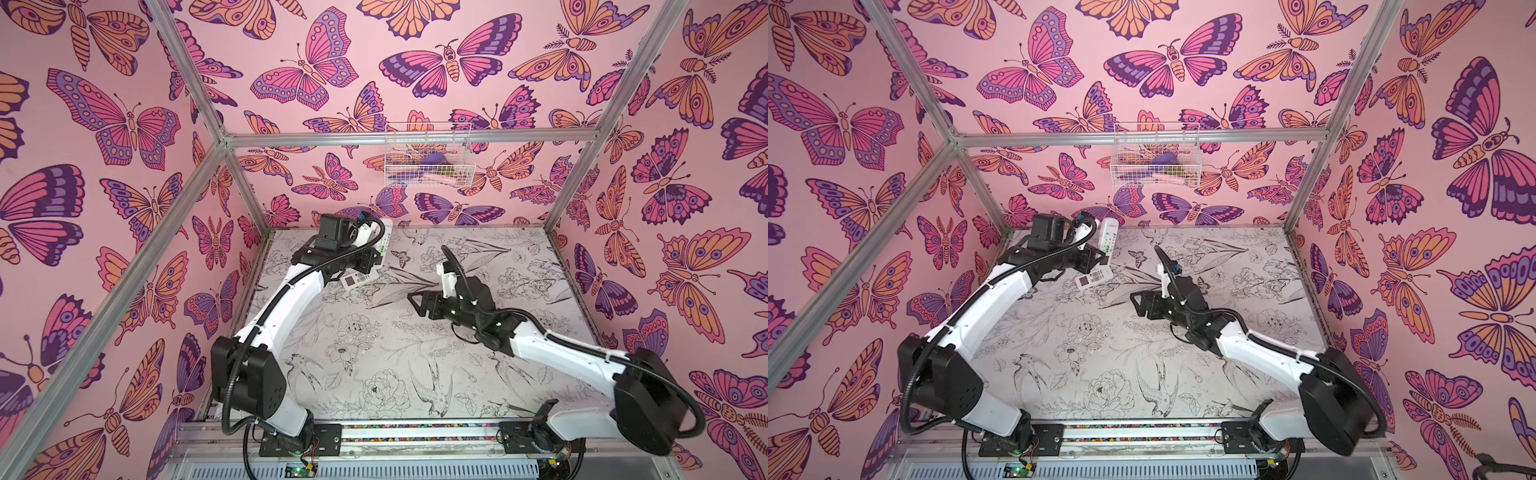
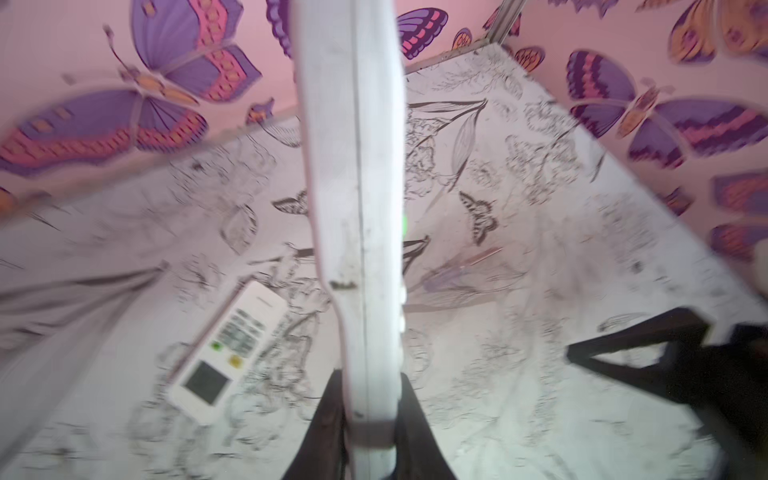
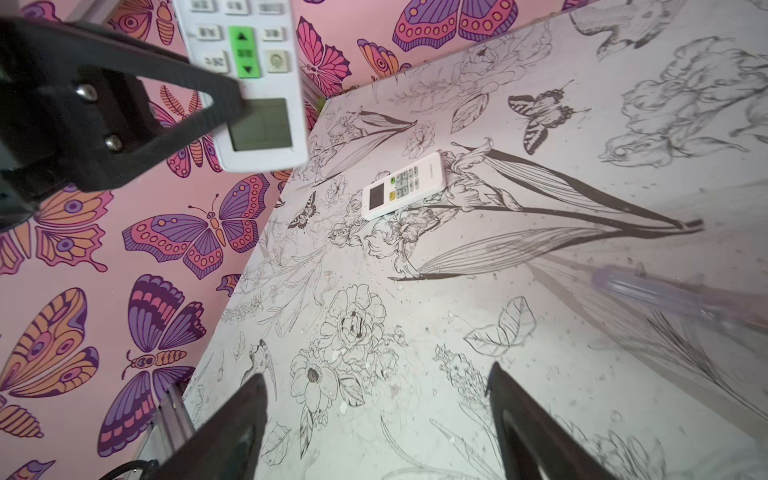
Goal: Unload the batteries from the remote control
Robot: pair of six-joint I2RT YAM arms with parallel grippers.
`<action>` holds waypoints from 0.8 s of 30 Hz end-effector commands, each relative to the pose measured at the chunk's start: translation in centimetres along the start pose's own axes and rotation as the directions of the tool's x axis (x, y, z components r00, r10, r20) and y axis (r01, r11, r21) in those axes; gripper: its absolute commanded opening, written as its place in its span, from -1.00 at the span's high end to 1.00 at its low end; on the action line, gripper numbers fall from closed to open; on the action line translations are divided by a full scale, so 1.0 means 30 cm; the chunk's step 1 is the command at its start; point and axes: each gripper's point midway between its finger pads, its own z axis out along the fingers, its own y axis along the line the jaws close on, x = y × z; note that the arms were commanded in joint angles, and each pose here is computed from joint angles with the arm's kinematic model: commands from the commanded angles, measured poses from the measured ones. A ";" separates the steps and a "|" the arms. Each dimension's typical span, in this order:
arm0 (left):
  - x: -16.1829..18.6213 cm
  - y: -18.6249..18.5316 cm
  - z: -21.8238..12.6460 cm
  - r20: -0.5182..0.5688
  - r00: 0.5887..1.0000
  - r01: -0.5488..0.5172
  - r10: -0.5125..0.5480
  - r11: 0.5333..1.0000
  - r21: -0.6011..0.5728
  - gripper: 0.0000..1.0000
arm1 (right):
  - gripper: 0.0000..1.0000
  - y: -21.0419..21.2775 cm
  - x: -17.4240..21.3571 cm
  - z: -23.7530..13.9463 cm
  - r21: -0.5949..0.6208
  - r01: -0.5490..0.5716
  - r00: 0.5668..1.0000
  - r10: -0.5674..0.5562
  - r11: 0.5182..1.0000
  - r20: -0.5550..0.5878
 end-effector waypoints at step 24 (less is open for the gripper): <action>-0.153 -0.113 0.048 -0.227 -0.173 -0.751 0.958 -0.278 -0.599 1.00 | -0.64 0.018 -0.359 -0.077 -0.252 -0.659 0.731 0.682 0.709 0.008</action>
